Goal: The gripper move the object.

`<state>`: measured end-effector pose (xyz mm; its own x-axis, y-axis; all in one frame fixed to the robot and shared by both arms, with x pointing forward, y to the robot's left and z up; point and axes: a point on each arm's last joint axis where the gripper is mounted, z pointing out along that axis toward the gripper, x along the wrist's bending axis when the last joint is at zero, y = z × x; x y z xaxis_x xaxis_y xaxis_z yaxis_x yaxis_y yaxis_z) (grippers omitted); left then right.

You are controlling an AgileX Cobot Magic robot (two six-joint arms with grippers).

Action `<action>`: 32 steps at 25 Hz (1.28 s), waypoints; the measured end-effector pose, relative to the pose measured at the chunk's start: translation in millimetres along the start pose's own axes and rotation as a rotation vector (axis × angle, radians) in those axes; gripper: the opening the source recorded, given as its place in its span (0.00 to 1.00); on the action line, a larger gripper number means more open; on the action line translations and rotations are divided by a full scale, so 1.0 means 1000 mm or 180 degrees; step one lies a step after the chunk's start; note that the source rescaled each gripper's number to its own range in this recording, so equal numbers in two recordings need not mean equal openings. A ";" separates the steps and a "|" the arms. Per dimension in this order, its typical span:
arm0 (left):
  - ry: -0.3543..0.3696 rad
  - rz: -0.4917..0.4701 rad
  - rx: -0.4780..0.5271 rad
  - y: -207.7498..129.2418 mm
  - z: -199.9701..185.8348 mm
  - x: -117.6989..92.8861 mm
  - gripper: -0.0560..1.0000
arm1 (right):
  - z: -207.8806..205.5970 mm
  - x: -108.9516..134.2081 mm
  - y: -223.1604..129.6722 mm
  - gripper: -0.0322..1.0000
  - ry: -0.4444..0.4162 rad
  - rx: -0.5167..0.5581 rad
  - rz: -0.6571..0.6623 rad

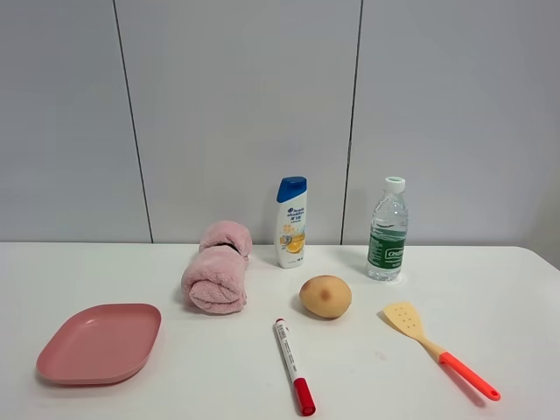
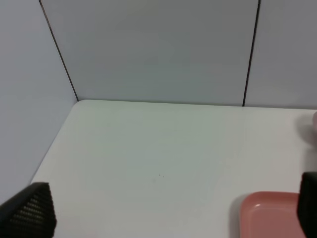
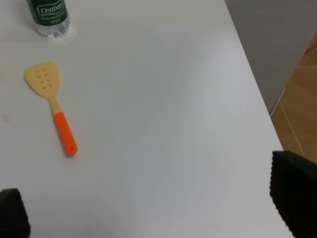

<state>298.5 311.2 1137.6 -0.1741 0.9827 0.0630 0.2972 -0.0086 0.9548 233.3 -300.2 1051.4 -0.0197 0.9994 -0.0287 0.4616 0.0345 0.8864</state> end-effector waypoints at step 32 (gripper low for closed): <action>-0.0358 0.0155 0.0722 -0.091 -0.028 -0.011 1.00 | 0.000 0.000 0.000 1.00 0.0000 0.0000 0.0000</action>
<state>247.5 296.0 1058.3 -0.0527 0.9966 0.0627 0.5079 -0.0273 0.8610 233.3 -300.2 1051.4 -0.0197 0.9994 -0.0287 0.4616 0.0345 0.8864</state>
